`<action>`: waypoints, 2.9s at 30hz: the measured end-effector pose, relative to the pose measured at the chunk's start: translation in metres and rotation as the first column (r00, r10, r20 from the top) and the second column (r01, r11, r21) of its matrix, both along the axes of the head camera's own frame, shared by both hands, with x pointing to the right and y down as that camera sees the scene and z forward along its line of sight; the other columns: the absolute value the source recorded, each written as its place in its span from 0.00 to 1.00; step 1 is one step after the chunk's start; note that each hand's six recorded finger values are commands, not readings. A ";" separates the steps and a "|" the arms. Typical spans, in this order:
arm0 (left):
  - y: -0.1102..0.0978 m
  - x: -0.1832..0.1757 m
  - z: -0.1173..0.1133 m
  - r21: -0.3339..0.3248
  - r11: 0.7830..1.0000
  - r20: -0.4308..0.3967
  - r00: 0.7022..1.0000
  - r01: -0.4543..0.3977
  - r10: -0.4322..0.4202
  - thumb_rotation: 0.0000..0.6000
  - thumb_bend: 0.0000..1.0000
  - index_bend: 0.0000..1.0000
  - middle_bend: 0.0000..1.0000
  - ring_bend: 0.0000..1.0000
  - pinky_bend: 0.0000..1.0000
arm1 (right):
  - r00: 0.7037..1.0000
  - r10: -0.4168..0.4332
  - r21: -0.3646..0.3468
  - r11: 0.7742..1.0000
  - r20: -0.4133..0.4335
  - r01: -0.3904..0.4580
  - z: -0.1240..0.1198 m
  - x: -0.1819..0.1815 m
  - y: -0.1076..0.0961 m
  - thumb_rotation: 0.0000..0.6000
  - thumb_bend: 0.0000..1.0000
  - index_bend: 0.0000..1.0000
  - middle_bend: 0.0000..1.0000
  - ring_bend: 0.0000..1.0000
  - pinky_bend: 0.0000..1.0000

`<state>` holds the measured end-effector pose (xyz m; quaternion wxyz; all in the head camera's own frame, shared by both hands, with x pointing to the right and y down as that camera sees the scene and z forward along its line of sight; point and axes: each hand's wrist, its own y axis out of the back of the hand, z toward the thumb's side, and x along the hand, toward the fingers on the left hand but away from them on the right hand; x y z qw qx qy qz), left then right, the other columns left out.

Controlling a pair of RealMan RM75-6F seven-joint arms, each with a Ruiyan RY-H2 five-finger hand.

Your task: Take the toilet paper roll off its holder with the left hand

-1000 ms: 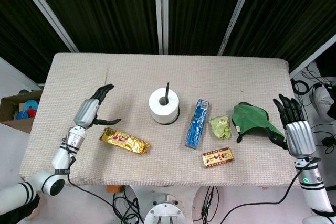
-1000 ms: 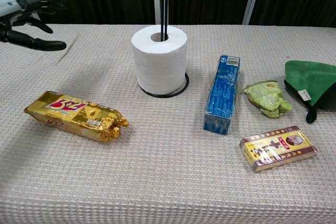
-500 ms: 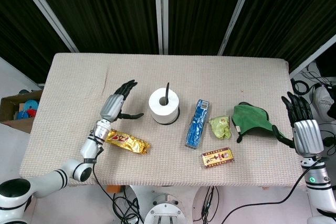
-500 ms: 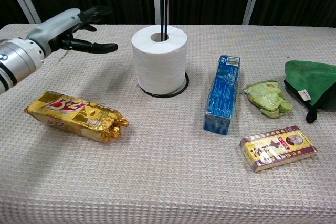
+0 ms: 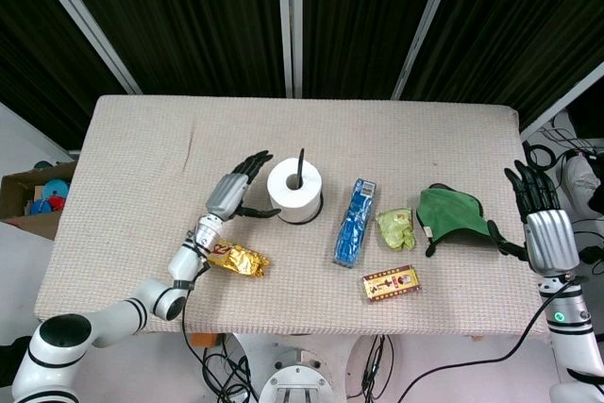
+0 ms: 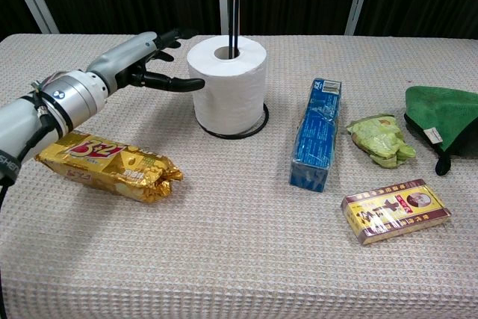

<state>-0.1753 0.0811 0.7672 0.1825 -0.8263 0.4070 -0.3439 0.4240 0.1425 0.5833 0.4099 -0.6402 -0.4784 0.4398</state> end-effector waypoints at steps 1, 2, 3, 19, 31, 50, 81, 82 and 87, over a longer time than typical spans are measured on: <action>0.001 0.002 0.001 -0.008 1.000 -0.006 1.000 -0.001 0.001 0.55 0.02 0.00 0.00 0.00 0.12 | 1.000 0.004 -0.001 1.000 -0.002 -0.004 0.000 0.002 0.000 1.00 0.30 0.00 0.00 0.00 0.00; 0.001 0.004 0.003 -0.019 1.000 -0.012 1.000 -0.004 0.004 0.55 0.02 0.00 0.00 0.00 0.12 | 1.000 0.009 -0.002 1.000 -0.004 -0.009 0.000 0.003 0.000 1.00 0.30 0.00 0.00 0.00 0.00; 0.001 0.006 0.004 -0.024 1.000 -0.014 1.000 -0.006 0.005 0.56 0.02 0.00 0.00 0.00 0.12 | 1.000 0.011 -0.003 1.000 -0.005 -0.011 0.001 0.005 0.001 1.00 0.30 0.00 0.00 0.00 0.00; -0.006 0.033 0.009 -0.031 0.998 -0.112 0.993 0.046 -0.049 0.85 0.02 0.00 0.00 0.01 0.14 | 1.000 0.013 -0.017 1.000 -0.005 -0.013 0.003 0.006 -0.001 1.00 0.30 0.00 0.00 0.00 0.00; -0.010 0.036 0.012 -0.118 0.987 -0.194 0.973 0.107 -0.129 1.00 0.04 0.09 0.19 0.22 0.32 | 1.000 0.012 -0.030 0.999 -0.007 -0.012 0.008 0.007 0.001 1.00 0.30 0.00 0.00 0.00 0.00; -0.028 0.022 -0.032 -0.080 0.979 -0.361 0.910 0.188 -0.204 1.00 0.08 0.25 0.36 0.32 0.41 | 1.000 0.008 -0.023 1.000 -0.010 -0.008 0.004 0.005 0.005 1.00 0.30 0.00 0.00 0.00 0.00; -0.050 -0.159 -0.218 0.342 0.835 -0.286 0.894 0.432 -0.346 1.00 0.08 0.25 0.36 0.32 0.41 | 0.956 0.029 -0.193 0.977 -0.291 -0.089 0.032 0.059 0.066 1.00 0.30 0.00 0.00 0.00 0.00; -0.048 -0.166 -0.210 0.345 0.833 -0.262 0.896 0.433 -0.358 1.00 0.08 0.25 0.36 0.32 0.41 | 0.955 0.034 -0.194 0.976 -0.293 -0.095 0.032 0.062 0.068 1.00 0.30 0.00 0.00 0.00 0.00; -0.031 -0.207 -0.163 0.354 0.831 -0.124 0.902 0.429 -0.413 1.00 0.08 0.25 0.36 0.32 0.41 | 0.957 0.056 -0.179 0.978 -0.286 -0.111 0.028 0.068 0.072 1.00 0.31 0.00 0.00 0.00 0.00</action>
